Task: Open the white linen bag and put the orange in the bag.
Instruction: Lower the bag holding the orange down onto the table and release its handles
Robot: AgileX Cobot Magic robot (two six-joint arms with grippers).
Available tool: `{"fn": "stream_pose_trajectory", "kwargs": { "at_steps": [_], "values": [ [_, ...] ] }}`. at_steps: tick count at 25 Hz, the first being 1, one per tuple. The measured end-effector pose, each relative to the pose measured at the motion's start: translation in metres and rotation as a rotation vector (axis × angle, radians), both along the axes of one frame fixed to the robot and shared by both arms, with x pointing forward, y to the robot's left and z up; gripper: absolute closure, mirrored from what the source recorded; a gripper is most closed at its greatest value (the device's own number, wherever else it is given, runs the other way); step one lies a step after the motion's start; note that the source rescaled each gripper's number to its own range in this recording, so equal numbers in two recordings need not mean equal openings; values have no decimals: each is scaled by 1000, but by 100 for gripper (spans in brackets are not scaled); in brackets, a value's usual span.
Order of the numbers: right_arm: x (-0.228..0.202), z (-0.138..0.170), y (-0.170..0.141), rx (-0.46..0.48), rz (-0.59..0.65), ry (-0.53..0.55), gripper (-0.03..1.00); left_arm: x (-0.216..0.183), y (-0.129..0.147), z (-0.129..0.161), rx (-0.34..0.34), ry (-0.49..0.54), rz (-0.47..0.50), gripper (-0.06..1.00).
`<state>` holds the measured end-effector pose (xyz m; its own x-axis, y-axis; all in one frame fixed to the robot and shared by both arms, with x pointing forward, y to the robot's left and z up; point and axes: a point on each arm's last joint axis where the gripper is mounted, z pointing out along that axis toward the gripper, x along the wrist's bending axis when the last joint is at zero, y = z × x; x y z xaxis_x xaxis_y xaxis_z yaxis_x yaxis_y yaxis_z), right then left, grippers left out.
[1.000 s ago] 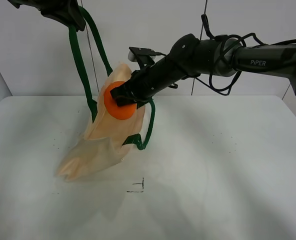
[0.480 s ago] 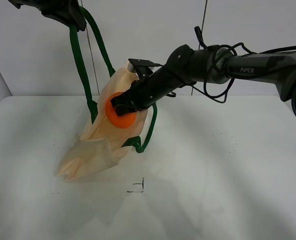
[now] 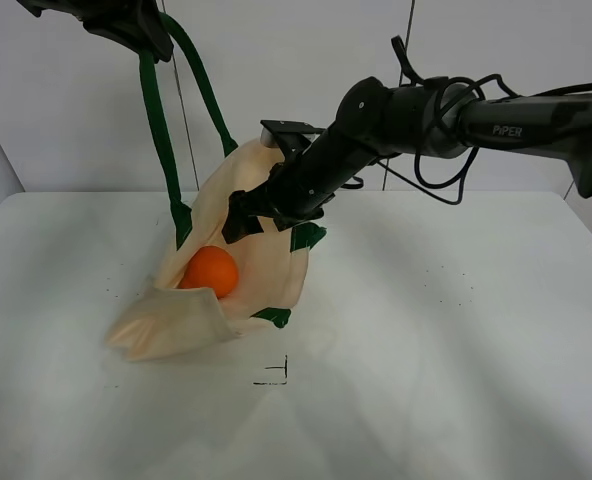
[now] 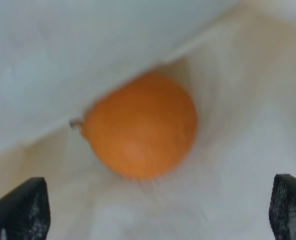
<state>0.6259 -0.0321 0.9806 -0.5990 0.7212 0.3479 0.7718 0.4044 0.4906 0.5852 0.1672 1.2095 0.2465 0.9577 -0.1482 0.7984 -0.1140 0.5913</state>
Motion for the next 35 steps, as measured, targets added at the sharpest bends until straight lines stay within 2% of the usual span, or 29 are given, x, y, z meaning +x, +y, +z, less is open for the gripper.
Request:
{"fn": "stream_pose_trajectory", "kwargs": {
  "at_steps": [7,10,15,23,26,29,35],
  "values": [
    [-7,31,-27,-312,-56,76,-3,0,0,0,-1,0,0,94],
    [-4,35,-38,-392,-95,85,-3,0,0,0,-1,0,0,94],
    [16,36,-79,-407,-193,118,-3,0,0,0,-1,0,0,94],
    [52,35,-210,-406,-490,197,-3,0,0,0,-1,0,0,94],
    [54,35,-244,-406,-560,220,-3,0,0,0,-1,0,0,94],
    [54,35,-254,-408,-578,228,-3,0,0,0,-1,0,0,94],
    [48,48,-248,-393,-569,206,-3,0,0,0,-1,0,0,94]
  ]
}}
